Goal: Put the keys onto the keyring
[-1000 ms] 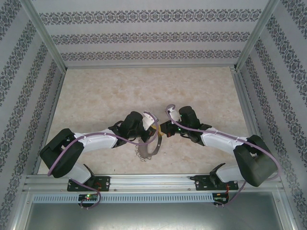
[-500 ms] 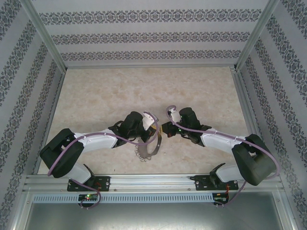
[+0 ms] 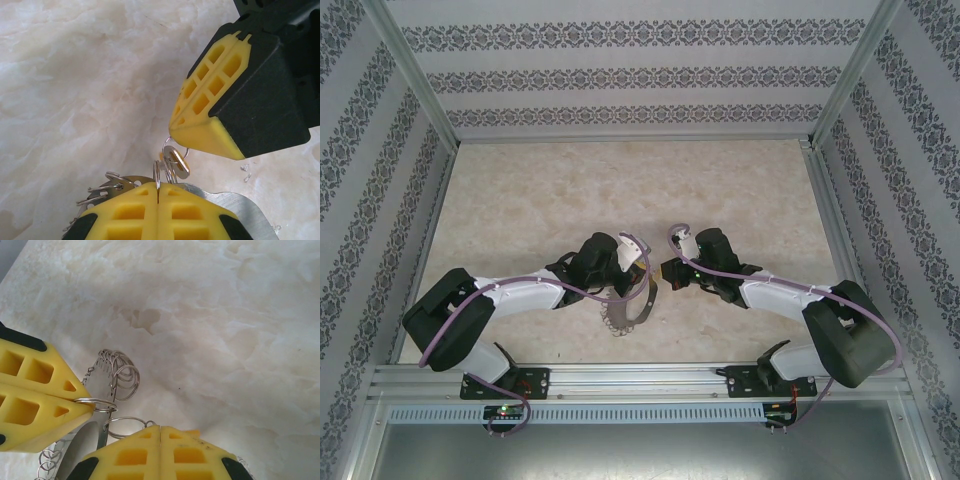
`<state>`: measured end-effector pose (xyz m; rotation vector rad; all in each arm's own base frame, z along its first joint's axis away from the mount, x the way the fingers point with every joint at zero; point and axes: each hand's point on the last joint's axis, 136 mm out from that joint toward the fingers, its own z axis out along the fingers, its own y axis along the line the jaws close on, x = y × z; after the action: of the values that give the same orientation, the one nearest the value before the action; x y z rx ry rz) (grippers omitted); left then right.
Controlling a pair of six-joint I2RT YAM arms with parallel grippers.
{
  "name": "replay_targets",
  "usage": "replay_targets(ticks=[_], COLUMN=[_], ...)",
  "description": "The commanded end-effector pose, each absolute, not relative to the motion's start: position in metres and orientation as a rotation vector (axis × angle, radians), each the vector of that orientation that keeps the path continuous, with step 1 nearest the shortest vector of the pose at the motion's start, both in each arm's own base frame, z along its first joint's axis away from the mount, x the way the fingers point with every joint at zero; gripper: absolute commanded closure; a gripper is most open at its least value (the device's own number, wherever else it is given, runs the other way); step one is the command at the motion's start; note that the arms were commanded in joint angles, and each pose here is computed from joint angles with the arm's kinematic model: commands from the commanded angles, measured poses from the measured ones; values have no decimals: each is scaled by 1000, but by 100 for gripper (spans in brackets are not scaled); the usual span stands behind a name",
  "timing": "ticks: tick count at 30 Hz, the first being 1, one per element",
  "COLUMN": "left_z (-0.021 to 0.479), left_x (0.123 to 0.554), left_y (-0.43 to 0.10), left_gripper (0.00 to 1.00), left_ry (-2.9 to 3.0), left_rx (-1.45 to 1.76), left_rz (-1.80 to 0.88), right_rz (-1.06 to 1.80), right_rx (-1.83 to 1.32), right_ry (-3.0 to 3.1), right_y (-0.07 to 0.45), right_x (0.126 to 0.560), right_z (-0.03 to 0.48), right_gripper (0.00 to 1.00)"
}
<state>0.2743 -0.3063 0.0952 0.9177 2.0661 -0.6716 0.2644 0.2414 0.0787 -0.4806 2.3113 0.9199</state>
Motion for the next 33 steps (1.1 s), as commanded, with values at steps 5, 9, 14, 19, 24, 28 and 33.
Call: replay_targets(ticks=[5, 9, 14, 19, 24, 28, 33], left_z=[111, 113, 112, 110, 108, 105, 108], left_x=[273, 274, 273, 276, 276, 275, 277], left_y=[-314, -313, -312, -308, -306, -306, -305], left_gripper=[100, 100, 100, 100, 100, 100, 100], left_ry=[2012, 2005, 2013, 2016, 2025, 2033, 2018], left_rx=[908, 904, 907, 890, 886, 889, 873], left_rz=[-702, -696, -693, -664, -654, -654, -650], right_rz=[914, 927, 922, 927, 935, 934, 927], right_rx=[-460, -455, -436, -427, -423, -420, -414], right_ry=[2301, 2307, 2294, 2275, 2269, 2271, 2287], right_y=[237, 237, 234, 233, 233, 232, 230], right_x=[265, 262, 261, 260, 259, 258, 257], right_z=[81, 81, 85, 94, 97, 97, 90], right_gripper=[100, 100, 100, 100, 100, 100, 100])
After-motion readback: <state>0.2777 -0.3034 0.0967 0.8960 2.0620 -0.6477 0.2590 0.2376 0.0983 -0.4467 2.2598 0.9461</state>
